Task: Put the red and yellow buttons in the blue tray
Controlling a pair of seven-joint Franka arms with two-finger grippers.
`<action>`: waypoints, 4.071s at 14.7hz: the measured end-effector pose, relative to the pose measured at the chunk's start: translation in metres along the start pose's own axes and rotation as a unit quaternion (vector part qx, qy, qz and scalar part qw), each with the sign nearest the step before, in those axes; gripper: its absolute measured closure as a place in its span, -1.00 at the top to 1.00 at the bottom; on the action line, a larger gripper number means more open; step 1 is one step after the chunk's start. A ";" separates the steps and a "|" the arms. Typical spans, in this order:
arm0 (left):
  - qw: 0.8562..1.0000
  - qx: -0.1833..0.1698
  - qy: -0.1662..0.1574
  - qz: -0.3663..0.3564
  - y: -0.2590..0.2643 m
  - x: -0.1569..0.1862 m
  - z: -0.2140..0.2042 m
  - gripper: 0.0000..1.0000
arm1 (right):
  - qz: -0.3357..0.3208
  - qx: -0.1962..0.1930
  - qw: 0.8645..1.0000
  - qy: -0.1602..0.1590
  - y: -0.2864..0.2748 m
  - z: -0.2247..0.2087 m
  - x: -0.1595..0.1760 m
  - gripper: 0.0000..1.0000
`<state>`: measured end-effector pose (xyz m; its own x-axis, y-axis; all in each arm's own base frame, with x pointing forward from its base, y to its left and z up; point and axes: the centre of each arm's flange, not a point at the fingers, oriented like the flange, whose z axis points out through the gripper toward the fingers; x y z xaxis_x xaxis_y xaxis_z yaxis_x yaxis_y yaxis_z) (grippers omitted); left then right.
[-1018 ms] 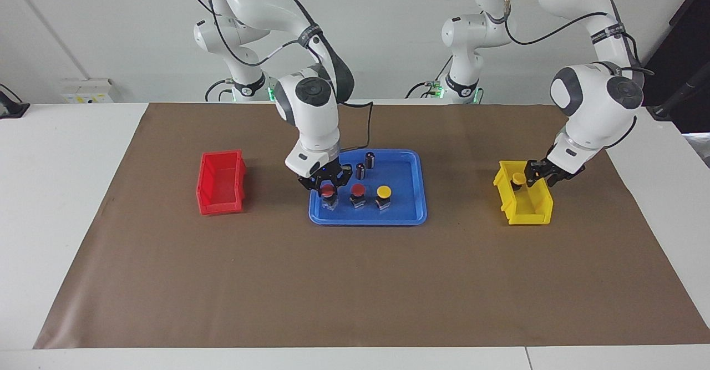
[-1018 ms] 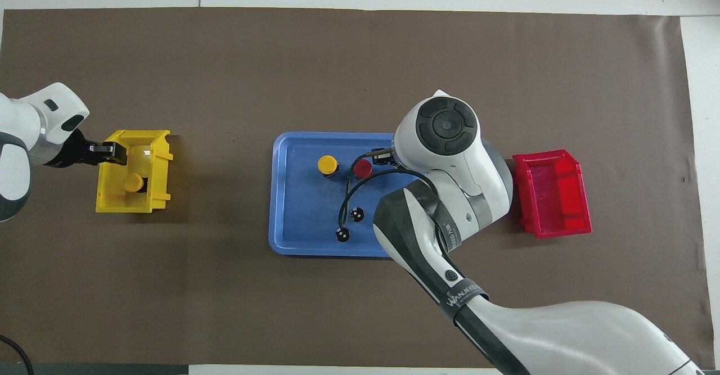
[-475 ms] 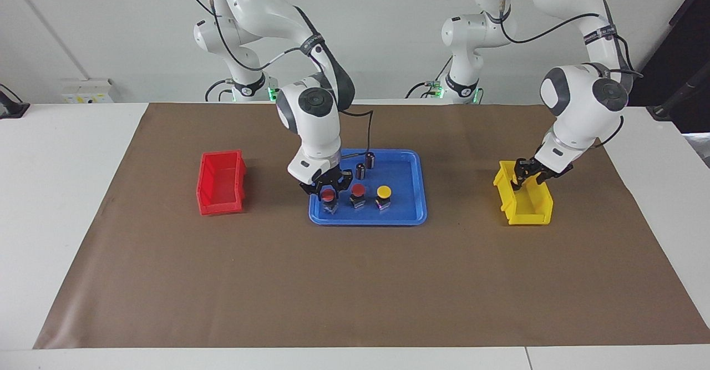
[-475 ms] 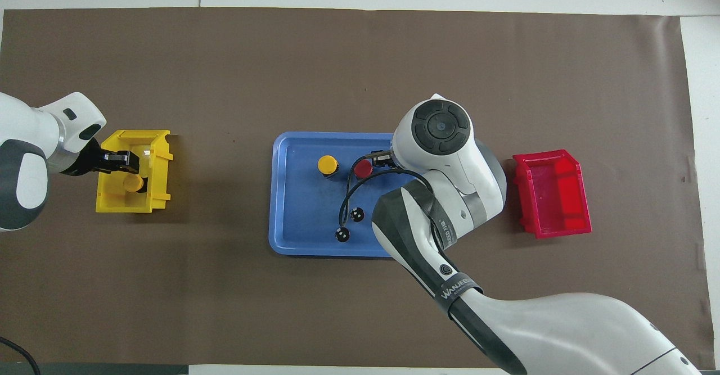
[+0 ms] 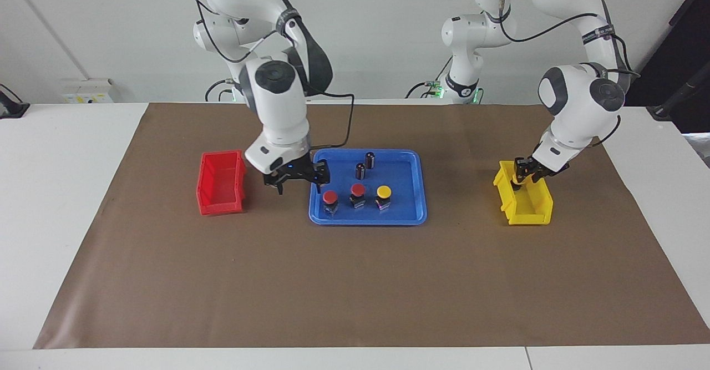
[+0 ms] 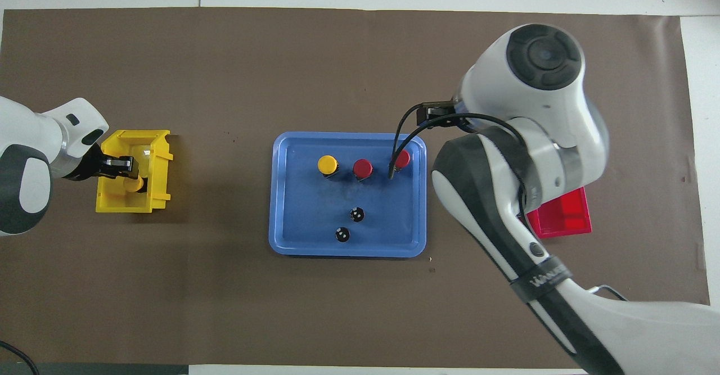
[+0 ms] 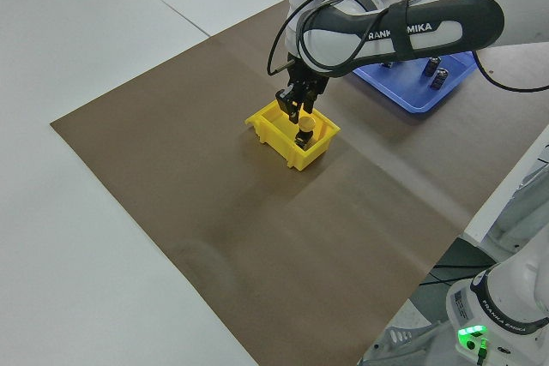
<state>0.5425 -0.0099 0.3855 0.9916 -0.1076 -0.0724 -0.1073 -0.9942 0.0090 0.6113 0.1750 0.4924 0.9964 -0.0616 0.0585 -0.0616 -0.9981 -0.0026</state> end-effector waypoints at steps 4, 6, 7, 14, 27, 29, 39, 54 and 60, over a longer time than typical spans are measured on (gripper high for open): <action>1.000 0.000 -0.003 0.000 0.000 -0.005 0.002 -0.08 | 0.043 -0.008 0.999 -0.021 0.112 -0.085 -0.011 1.00; 1.000 0.000 -0.002 0.000 0.001 -0.006 0.001 -0.08 | 0.033 -0.011 0.999 -0.042 0.143 -0.116 -0.027 1.00; 1.000 0.000 -0.002 0.001 0.001 -0.006 0.001 -0.08 | 0.026 -0.011 0.998 -0.049 0.160 -0.129 -0.032 1.00; 1.000 0.000 -0.003 0.001 0.002 -0.006 0.002 -0.08 | -0.016 -0.006 0.998 -0.065 0.252 -0.144 -0.041 1.00; 1.000 0.000 0.000 0.002 0.003 -0.008 0.006 -0.08 | -0.011 -0.006 0.998 -0.068 0.258 -0.141 -0.042 1.00; 1.000 0.000 0.000 0.001 0.005 -0.008 0.006 -0.08 | -0.010 -0.006 0.998 -0.068 0.259 -0.141 -0.042 1.00; 1.000 0.002 0.016 0.000 0.011 -0.010 0.010 -0.08 | -0.010 -0.006 0.998 -0.068 0.259 -0.141 -0.042 1.00; 1.000 0.002 0.020 -0.003 0.009 -0.012 0.011 0.18 | -0.010 -0.006 0.998 -0.068 0.259 -0.141 -0.042 1.00; 1.000 0.002 0.019 -0.005 0.008 -0.013 0.013 0.16 | -0.010 -0.006 0.998 -0.068 0.259 -0.141 -0.042 1.00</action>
<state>0.5277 -0.0166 0.3730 0.9946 -0.0978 -0.0337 -0.0977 -0.9952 0.0050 0.5452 -0.0810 0.6302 0.9961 -0.0416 -0.0775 -0.0410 -0.9991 0.0088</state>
